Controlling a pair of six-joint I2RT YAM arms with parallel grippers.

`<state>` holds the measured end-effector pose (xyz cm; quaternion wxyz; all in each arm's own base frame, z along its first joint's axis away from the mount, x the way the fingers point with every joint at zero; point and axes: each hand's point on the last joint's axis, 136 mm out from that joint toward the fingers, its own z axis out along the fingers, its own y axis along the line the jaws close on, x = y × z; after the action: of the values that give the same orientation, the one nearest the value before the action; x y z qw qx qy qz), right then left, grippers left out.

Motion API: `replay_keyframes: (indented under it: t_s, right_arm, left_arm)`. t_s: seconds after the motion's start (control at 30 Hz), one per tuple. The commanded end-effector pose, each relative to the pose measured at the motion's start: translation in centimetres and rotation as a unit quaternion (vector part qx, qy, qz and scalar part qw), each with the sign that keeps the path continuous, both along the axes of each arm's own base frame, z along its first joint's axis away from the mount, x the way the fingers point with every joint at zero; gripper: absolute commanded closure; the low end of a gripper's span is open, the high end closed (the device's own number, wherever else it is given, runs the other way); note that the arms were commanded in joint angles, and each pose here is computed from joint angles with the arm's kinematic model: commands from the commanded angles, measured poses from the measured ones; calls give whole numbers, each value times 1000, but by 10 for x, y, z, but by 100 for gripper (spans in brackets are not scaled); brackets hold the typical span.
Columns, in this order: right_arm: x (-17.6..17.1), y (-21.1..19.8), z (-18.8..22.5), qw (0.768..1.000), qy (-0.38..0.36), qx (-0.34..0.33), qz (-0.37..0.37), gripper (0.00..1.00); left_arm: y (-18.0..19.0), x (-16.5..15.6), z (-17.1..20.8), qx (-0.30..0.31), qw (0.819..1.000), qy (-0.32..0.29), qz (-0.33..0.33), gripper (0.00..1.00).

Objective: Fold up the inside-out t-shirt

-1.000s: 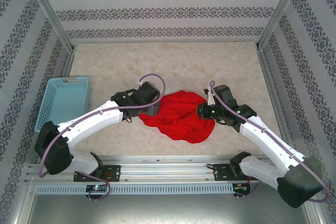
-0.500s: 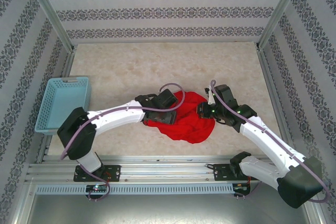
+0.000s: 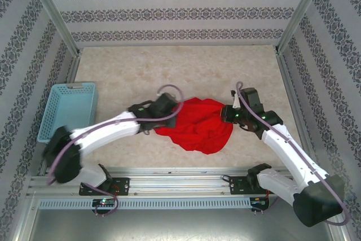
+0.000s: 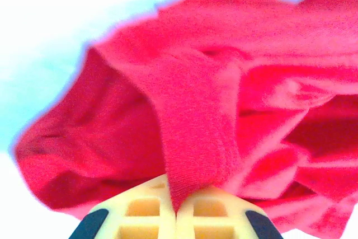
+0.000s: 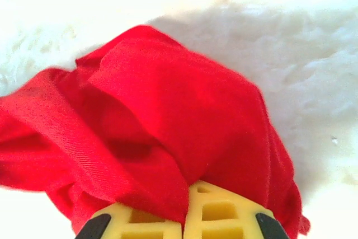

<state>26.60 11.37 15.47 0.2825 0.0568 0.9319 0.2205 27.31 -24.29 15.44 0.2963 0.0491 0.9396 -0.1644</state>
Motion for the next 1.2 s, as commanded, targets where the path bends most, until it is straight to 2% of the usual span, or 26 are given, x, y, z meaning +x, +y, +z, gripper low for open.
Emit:
replay_keyframes:
  t_s: [0.0, 0.07, 0.13, 0.2, 0.3, 0.37, 0.47, 0.57, 0.63, 0.77, 0.83, 0.9, 0.97, 1.07, 1.17]
  right_arm:
    - [4, 0, 17, 998, -8, 54, 14, 100]
    - [9, 3, 12, 997, 1, 71, 15, 100]
    - [15, 10, 3, 997, 19, 78, 22, 100]
    - [23, 17, -7, 996, 34, 75, 28, 98]
    - [36, 17, -21, 998, 49, 24, 19, 76]
    - [41, 11, -23, 998, 57, -20, 8, 52]
    - [38, 14, -10, 997, 34, -64, 22, 38]
    - [26, 38, 12, 995, -11, -71, 68, 34]
    - [15, 66, 20, 993, -29, -45, 108, 35]
    - [-3, 122, 17, 980, -36, -13, 193, 38]
    - [-2, 136, 7, 976, -38, -42, 212, 36]
    - [7, 140, -4, 973, -41, -92, 209, 24]
    - [20, 143, -8, 967, -57, -126, 212, 19]
    - [32, 154, -10, 959, -78, -148, 229, 16]
    - [46, 157, -13, 956, -81, -170, 224, 19]
  left_arm:
    - [55, 8, 70, -27, 987, -136, 80, 100]
    - [86, 3, 86, -10, 978, -175, 111, 100]
    - [95, 4, 81, -15, 981, -157, 113, 100]
    - [87, 5, 75, -28, 985, -138, 98, 100]
    - [71, 9, 63, -41, 989, -119, 76, 100]
    - [61, 12, 55, -41, 992, -103, 61, 100]
    - [50, 14, 45, -34, 995, -80, 40, 100]
    - [49, 13, 36, -31, 996, -70, 38, 100]
    - [51, 11, 32, -32, 996, -69, 42, 100]
    - [54, 10, 29, -35, 996, -68, 49, 100]
    - [53, 10, 31, -38, 996, -70, 49, 100]
    - [53, 9, 33, -40, 995, -71, 48, 100]
    - [54, 8, 35, -43, 995, -74, 46, 100]
    - [54, 6, 35, -44, 995, -73, 46, 100]
    - [53, 5, 35, -49, 995, -71, 42, 100]
